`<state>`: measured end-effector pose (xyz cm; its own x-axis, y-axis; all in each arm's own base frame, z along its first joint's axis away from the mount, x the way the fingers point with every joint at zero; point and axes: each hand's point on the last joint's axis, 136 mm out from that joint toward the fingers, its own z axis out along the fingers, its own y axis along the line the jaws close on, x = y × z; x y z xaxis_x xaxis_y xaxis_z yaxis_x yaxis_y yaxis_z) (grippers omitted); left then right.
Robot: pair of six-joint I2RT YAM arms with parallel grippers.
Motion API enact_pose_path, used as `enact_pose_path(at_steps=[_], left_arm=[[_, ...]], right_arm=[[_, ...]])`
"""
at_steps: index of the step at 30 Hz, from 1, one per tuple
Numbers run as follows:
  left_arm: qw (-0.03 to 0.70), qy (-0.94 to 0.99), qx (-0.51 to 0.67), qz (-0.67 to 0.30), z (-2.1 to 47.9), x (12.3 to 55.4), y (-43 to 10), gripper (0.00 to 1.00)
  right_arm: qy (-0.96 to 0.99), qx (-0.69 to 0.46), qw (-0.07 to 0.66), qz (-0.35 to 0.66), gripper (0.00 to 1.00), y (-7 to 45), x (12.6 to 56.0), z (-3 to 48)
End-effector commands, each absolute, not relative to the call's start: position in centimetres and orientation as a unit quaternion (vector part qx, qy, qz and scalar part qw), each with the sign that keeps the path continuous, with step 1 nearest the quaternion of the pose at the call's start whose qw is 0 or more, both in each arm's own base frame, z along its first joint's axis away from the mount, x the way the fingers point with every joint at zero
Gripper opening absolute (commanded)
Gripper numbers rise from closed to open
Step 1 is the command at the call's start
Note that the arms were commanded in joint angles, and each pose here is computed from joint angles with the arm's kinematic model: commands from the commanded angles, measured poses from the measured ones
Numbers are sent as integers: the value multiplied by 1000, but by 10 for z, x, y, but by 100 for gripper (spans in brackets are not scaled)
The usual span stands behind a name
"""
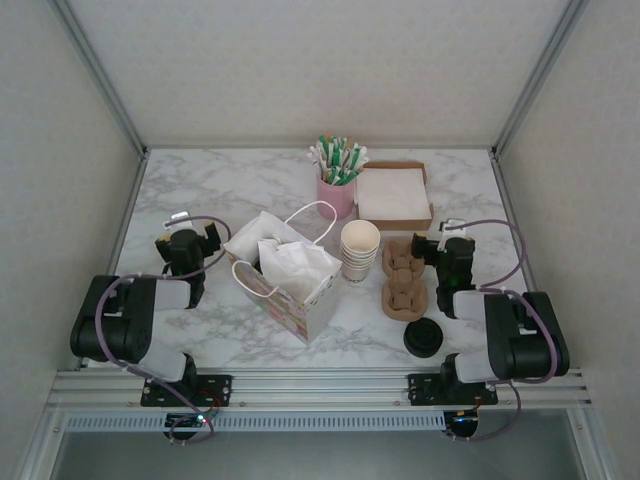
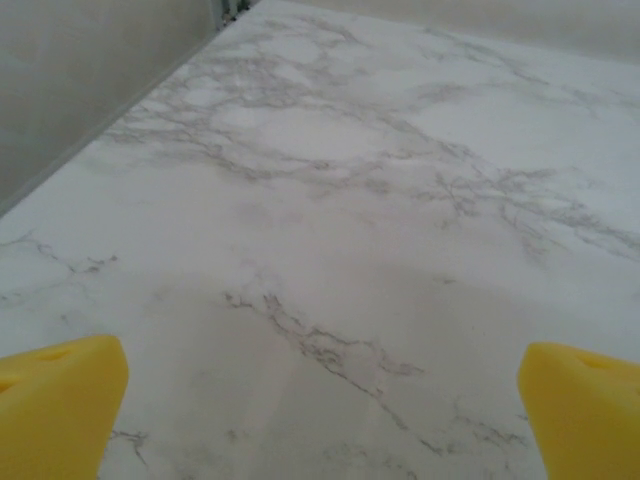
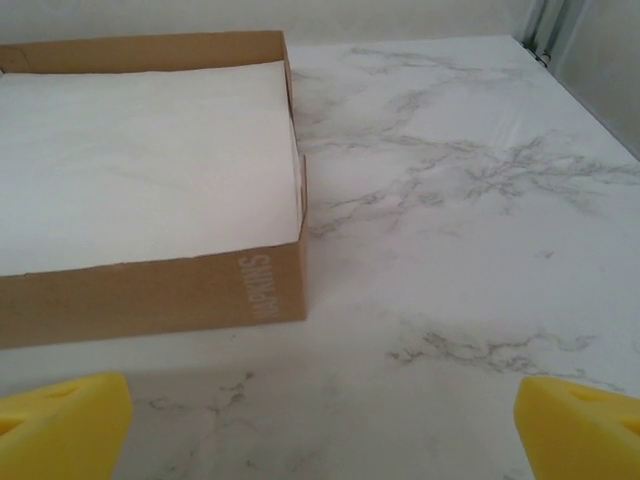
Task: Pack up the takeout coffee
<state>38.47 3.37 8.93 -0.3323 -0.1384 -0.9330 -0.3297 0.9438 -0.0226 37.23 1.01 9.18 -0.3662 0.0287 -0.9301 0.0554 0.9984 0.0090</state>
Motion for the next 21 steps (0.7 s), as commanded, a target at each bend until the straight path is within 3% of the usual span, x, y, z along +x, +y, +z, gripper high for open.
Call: enact_pose_path(at_steps=[1,21], left_arm=[[575,803,-134,76,95,388,31,100],[577,802,-134,76,96,388,31,100]], right_arm=[[819,23,573,-12,99,10,383,95],[827,44,560,-29,99,2,390,84]])
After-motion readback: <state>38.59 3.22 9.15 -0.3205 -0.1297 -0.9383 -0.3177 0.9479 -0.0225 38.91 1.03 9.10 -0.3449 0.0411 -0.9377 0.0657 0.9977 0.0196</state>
